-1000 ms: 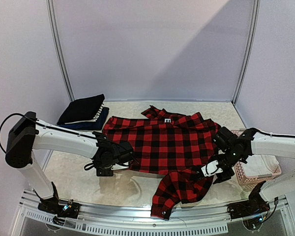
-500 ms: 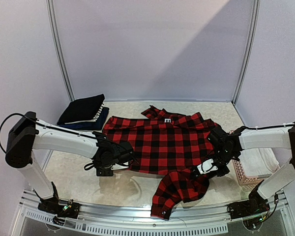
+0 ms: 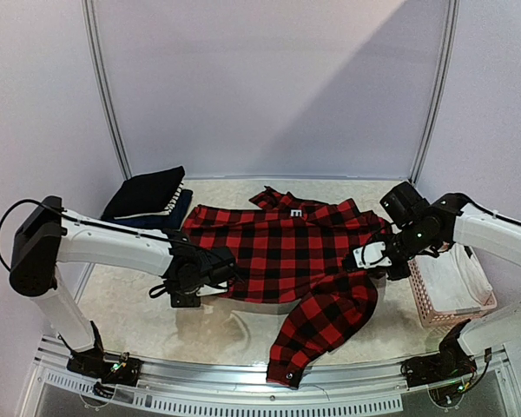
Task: Fold and stack the mixed laundry pile
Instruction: Fold the 1/3-folded shirt at the center of the board.
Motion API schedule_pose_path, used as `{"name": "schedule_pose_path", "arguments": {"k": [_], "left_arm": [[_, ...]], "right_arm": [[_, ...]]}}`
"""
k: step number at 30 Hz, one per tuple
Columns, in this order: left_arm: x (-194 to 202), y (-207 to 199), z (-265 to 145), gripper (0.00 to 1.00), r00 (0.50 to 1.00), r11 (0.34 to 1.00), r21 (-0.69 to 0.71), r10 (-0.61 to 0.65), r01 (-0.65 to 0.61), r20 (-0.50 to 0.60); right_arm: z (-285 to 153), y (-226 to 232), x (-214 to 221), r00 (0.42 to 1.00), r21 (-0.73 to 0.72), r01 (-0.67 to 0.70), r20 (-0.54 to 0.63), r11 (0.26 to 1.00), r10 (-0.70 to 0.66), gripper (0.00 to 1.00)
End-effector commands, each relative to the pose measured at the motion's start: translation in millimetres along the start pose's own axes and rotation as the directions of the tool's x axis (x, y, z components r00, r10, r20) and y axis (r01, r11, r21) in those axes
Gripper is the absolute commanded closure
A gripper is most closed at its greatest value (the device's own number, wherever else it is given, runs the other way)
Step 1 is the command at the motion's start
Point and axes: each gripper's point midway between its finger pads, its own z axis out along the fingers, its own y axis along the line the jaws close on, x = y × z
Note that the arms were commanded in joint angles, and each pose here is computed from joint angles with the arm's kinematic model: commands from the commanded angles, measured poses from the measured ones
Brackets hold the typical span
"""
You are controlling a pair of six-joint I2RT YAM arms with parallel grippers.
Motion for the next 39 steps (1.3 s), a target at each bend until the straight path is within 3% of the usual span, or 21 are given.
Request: {"name": "schedule_pose_path", "arguments": {"k": [1,11,15,26,39], "left_arm": [[-1.2,29.3,-11.2,1.0,0.997,0.996,-0.041,-0.077,0.078,0.026],[-7.3,71.4,-6.7,1.0,0.957,0.958,0.023,-0.287,0.286,0.047],[-5.8,80.4,8.2,1.0,0.951,0.95,0.03,-0.31,0.31,-0.004],[-24.9,114.8,49.9,1.0,0.934,0.937,-0.019,-0.35,0.35,-0.071],[-53.9,143.1,75.6,1.0,0.929,0.928,-0.072,-0.368,0.364,-0.042]], "right_arm": [[-9.0,-10.2,4.0,0.995,0.025,-0.104,-0.006,0.994,0.104,1.0],[6.9,-47.2,26.4,0.951,0.086,-0.308,0.007,0.947,0.309,1.0],[9.9,-66.0,39.0,0.911,0.121,-0.411,0.027,0.904,0.411,1.0],[32.9,-120.8,54.3,0.846,0.187,-0.531,0.05,0.827,0.531,1.0],[67.3,-139.5,83.0,0.772,0.188,-0.621,-0.023,0.761,0.636,1.0]]}}
